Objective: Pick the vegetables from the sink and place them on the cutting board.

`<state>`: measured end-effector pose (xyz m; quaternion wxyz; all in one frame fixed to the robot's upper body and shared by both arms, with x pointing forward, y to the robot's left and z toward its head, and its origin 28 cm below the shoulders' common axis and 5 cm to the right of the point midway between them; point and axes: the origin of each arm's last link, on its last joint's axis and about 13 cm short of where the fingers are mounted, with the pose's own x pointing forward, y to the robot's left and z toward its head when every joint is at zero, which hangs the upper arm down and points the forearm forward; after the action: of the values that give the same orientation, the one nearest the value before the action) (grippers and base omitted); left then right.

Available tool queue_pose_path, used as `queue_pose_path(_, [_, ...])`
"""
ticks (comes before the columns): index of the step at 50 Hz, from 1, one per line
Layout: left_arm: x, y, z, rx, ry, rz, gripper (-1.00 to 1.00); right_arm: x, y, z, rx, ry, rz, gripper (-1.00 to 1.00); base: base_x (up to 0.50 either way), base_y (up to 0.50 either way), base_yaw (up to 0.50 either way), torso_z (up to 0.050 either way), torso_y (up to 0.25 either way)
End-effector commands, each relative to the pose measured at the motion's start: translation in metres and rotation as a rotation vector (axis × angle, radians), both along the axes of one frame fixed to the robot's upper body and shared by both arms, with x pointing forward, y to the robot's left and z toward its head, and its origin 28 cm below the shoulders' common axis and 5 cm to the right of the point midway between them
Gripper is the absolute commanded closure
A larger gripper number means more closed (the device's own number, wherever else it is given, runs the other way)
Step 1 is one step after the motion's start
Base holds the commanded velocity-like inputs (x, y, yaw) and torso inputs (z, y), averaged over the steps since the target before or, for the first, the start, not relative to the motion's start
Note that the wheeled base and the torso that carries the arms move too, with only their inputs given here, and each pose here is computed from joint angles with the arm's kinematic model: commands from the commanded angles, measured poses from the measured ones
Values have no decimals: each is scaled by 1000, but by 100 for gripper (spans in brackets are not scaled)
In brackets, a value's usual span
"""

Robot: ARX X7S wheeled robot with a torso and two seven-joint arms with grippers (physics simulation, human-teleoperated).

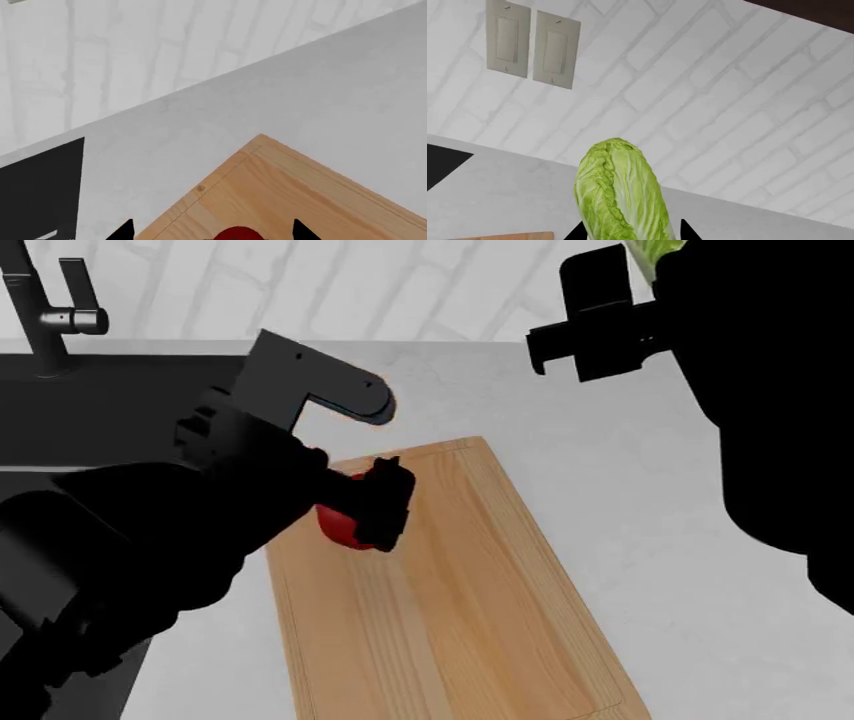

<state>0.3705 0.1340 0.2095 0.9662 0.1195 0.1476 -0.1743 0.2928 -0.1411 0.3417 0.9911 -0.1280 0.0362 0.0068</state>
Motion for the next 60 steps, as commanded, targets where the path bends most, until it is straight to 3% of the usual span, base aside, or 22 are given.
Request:
queue_pose_path(1, [-4, 5, 45, -103, -130, 18, -100, -8, 9, 8, -1, -23, 18, 100, 0, 0, 0, 0, 0])
queue_pose_path(5, [-10, 9, 62, -139, -181, 17, -100, -8, 12, 11, -9, 31, -46, 100, 0, 0, 0, 0, 0])
queue_pose_path(9, [-15, 12, 71, -158, -264, 46, -100, -10, 15, 16, 57, 78, 23, 100, 0, 0, 0, 3, 0])
queue_pose_path(18, [-21, 24, 78, -136, -370, 108, -100, -9, 21, 23, 30, 185, 44, 100, 0, 0, 0, 0, 0])
queue_pose_path(32, [-18, 38, 77, -139, -402, 182, -100, -9, 34, 20, 32, 421, 143, 100, 0, 0, 0, 0, 0])
queue_pose_path(37, [-18, 39, 75, -137, -400, 187, -100, -11, 38, 24, -9, 466, 192, 100, 0, 0, 0, 0, 0])
queue_pose_path(46, [-21, 39, 74, -138, -394, 183, -100, -6, 42, 25, 67, 596, 260, 100, 0, 0, 0, 0, 0])
queue_pose_path(48, [-21, 40, 74, -139, -392, 184, -100, -5, 42, 24, 94, 633, 268, 100, 0, 0, 0, 0, 0])
queue_pose_path(55, [-20, 39, 74, -150, -394, 182, -100, -6, 44, 11, 40, 705, 234, 100, 0, 0, 0, 0, 0])
queue_pose_path(60, [-21, 40, 72, -151, -388, 184, -100, -7, 44, 2, 49, 728, 229, 100, 0, 0, 0, 0, 0])
